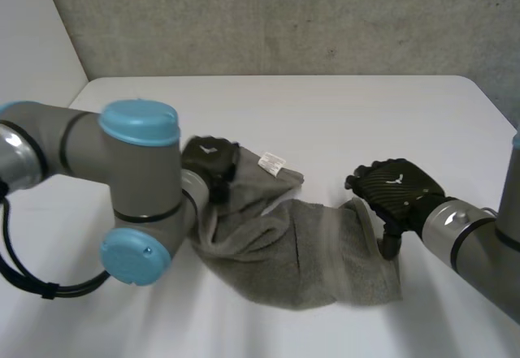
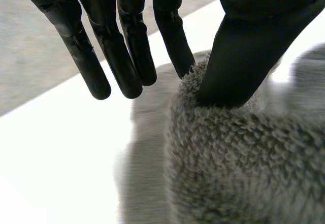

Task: Fold the towel.

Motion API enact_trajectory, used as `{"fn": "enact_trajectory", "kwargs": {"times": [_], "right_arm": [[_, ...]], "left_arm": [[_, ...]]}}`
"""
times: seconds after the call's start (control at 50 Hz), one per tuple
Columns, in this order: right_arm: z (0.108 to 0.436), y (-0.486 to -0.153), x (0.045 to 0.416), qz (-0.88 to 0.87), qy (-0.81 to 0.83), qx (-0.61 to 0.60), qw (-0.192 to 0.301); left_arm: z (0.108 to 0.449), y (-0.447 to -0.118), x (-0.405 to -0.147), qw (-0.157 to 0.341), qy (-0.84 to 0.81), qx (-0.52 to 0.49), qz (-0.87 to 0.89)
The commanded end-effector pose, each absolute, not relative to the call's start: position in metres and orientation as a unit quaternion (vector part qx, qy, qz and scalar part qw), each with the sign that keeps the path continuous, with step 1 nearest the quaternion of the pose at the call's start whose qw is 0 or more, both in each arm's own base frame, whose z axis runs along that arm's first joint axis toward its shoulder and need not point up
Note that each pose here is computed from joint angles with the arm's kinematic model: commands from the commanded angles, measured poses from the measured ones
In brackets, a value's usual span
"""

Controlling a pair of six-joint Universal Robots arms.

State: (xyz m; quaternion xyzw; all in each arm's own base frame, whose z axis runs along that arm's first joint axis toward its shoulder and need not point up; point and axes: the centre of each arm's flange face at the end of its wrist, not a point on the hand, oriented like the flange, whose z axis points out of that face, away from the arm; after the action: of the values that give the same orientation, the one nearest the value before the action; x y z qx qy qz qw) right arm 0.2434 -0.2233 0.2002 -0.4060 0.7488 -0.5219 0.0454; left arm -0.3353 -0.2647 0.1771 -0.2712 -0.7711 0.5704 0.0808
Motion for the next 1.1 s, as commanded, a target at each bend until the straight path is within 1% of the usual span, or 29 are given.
{"fn": "enact_trajectory", "kwargs": {"times": [0.02,0.12,0.14,0.18,0.24,0.28,0.3,0.34,0.36,0.4,0.44,0.46,0.5,0.58,0.68,0.74,0.78,0.8,0.82,0.86,0.88,0.9,0.92,0.94,0.98,1.0,1.04,1.06,1.1], "right_arm": [[0.199,-0.208,0.272,-0.539,0.711,-0.443,0.084],[0.203,-0.207,0.297,-0.565,0.680,-0.454,0.112],[0.203,-0.207,0.298,-0.565,0.680,-0.454,0.112],[0.201,-0.208,0.311,-0.564,0.678,-0.453,0.132],[0.198,-0.210,0.316,-0.561,0.680,-0.451,0.141],[0.194,-0.214,0.327,-0.557,0.677,-0.454,0.161],[0.194,-0.214,0.328,-0.557,0.677,-0.454,0.161],[0.188,-0.216,0.340,-0.547,0.670,-0.465,0.190],[0.187,-0.216,0.340,-0.547,0.670,-0.465,0.191],[0.183,-0.217,0.345,-0.537,0.669,-0.469,0.207],[0.176,-0.219,0.354,-0.515,0.671,-0.476,0.243],[0.176,-0.219,0.354,-0.515,0.671,-0.476,0.243],[0.167,-0.218,0.364,-0.489,0.675,-0.482,0.271],[0.159,-0.219,0.372,-0.474,0.678,-0.487,0.279],[0.157,-0.228,0.378,-0.475,0.685,-0.482,0.270],[0.165,-0.232,0.377,-0.487,0.684,-0.474,0.263],[0.187,-0.233,0.373,-0.510,0.677,-0.460,0.266],[0.200,-0.232,0.372,-0.521,0.671,-0.451,0.272],[0.200,-0.232,0.372,-0.521,0.671,-0.451,0.272],[0.216,-0.229,0.365,-0.534,0.671,-0.431,0.282],[0.223,-0.232,0.360,-0.541,0.672,-0.420,0.280],[0.223,-0.232,0.360,-0.541,0.672,-0.420,0.280],[0.229,-0.235,0.352,-0.547,0.676,-0.410,0.276],[0.229,-0.235,0.352,-0.547,0.676,-0.410,0.276],[0.235,-0.243,0.336,-0.553,0.686,-0.392,0.262],[0.235,-0.243,0.336,-0.553,0.686,-0.392,0.262],[0.236,-0.242,0.324,-0.551,0.696,-0.384,0.254],[0.236,-0.242,0.324,-0.551,0.696,-0.384,0.254],[0.237,-0.239,0.312,-0.548,0.704,-0.377,0.249]], "left_arm": [[0.190,-0.282,-0.301,0.028,-0.779,-0.212,0.589],[0.185,-0.280,-0.295,0.023,-0.787,-0.211,0.579],[0.180,-0.280,-0.290,0.018,-0.793,-0.210,0.572],[0.172,-0.279,-0.283,0.010,-0.802,-0.208,0.560],[0.170,-0.279,-0.281,0.007,-0.805,-0.207,0.556],[0.168,-0.279,-0.273,0.001,-0.810,-0.201,0.550],[0.168,-0.279,-0.273,0.001,-0.810,-0.201,0.550],[0.168,-0.280,-0.263,-0.006,-0.814,-0.191,0.548],[0.168,-0.280,-0.263,-0.006,-0.814,-0.191,0.548],[0.169,-0.280,-0.258,-0.009,-0.815,-0.186,0.549],[0.172,-0.281,-0.249,-0.014,-0.812,-0.175,0.556],[0.172,-0.281,-0.249,-0.014,-0.812,-0.175,0.556],[0.174,-0.279,-0.244,-0.014,-0.808,-0.167,0.565],[0.178,-0.276,-0.240,-0.015,-0.803,-0.161,0.574],[0.186,-0.271,-0.237,-0.013,-0.795,-0.157,0.585],[0.194,-0.267,-0.236,-0.010,-0.790,-0.156,0.593],[0.200,-0.263,-0.236,-0.003,-0.785,-0.159,0.599],[0.203,-0.260,-0.238,0.009,-0.780,-0.167,0.603],[0.203,-0.260,-0.238,0.009,-0.780,-0.167,0.603],[0.208,-0.251,-0.242,0.041,-0.772,-0.188,0.605],[0.209,-0.245,-0.244,0.058,-0.769,-0.201,0.603],[0.209,-0.245,-0.244,0.058,-0.769,-0.201,0.603],[0.208,-0.239,-0.246,0.077,-0.767,-0.215,0.599],[0.208,-0.239,-0.246,0.077,-0.767,-0.216,0.599],[0.204,-0.231,-0.251,0.110,-0.761,-0.242,0.591],[0.204,-0.231,-0.251,0.110,-0.761,-0.242,0.591],[0.200,-0.229,-0.255,0.134,-0.752,-0.258,0.592],[0.200,-0.229,-0.255,0.134,-0.751,-0.258,0.592],[0.197,-0.229,-0.258,0.140,-0.749,-0.264,0.592]]}}
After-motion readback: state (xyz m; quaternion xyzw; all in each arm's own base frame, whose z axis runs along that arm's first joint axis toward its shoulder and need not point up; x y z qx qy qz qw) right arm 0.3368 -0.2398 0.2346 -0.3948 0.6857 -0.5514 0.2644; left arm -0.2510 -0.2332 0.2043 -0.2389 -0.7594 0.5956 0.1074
